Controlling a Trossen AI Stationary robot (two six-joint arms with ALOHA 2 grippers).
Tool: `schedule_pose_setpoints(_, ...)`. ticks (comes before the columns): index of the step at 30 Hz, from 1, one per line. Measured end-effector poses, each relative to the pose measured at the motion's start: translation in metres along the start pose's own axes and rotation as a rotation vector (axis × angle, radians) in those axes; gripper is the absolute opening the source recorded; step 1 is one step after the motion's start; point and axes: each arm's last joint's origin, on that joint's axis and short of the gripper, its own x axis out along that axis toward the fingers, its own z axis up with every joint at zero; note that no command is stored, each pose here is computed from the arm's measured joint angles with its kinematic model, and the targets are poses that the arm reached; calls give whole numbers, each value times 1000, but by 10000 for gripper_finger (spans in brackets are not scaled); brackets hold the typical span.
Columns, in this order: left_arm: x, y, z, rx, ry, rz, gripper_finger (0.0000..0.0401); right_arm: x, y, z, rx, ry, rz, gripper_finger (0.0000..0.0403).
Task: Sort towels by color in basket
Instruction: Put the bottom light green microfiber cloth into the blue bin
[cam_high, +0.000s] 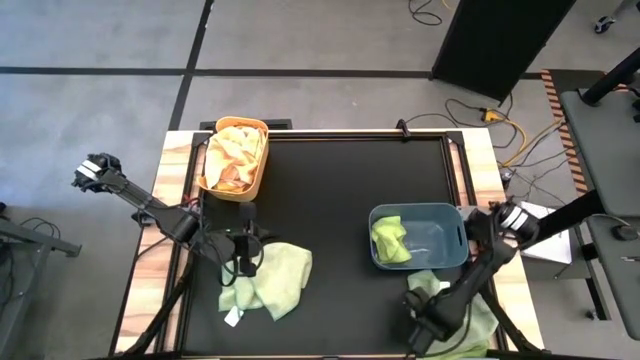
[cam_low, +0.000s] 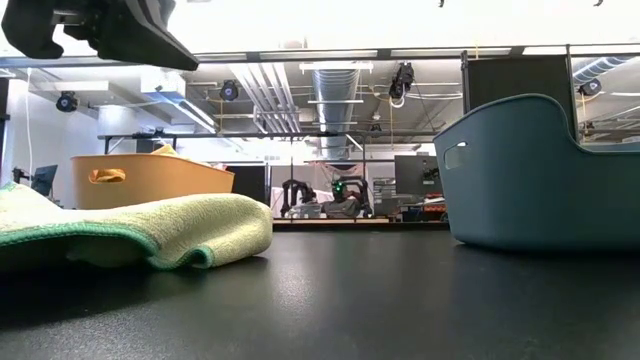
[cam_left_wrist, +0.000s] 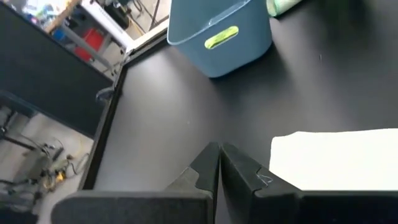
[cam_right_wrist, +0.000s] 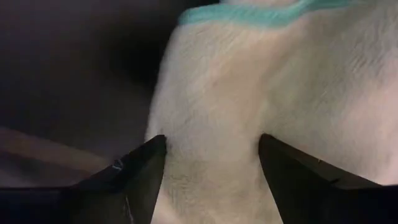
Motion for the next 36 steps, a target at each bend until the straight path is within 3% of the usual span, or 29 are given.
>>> schedule_pose_setpoints(5, 0, 0, 2, 54, -17, 3, 0, 15, 6, 15, -13, 29, -86, 232)
schedule_pose_setpoints(9, 0, 1, 3, 87, -26, 6, 0, 10, 12, 25, -55, 15, -64, 190)
schedule_pose_setpoints(13, 0, 1, 4, 84, -36, 9, 0, -4, 14, 31, -95, -156, 19, 104)
schedule_pose_setpoints(16, 0, 1, 5, 64, -42, 10, 0, -15, 13, 30, -121, -196, 23, 30)
schedule_pose_setpoints(21, 0, 1, 5, 35, -42, 10, 0, -64, 11, 22, -208, -259, 120, 14)
schedule_pose_setpoints(25, 0, 1, 6, -33, -52, 10, 0, -119, -8, 19, -268, -505, 184, 13)
schedule_pose_setpoints(32, 1, 0, 5, -234, -47, -1, 0, -189, -58, 25, -321, -1140, 285, 13)
schedule_pose_setpoints(36, 1, -2, 6, -327, -50, -64, 0, -207, -76, 36, -404, -1322, 200, 13)
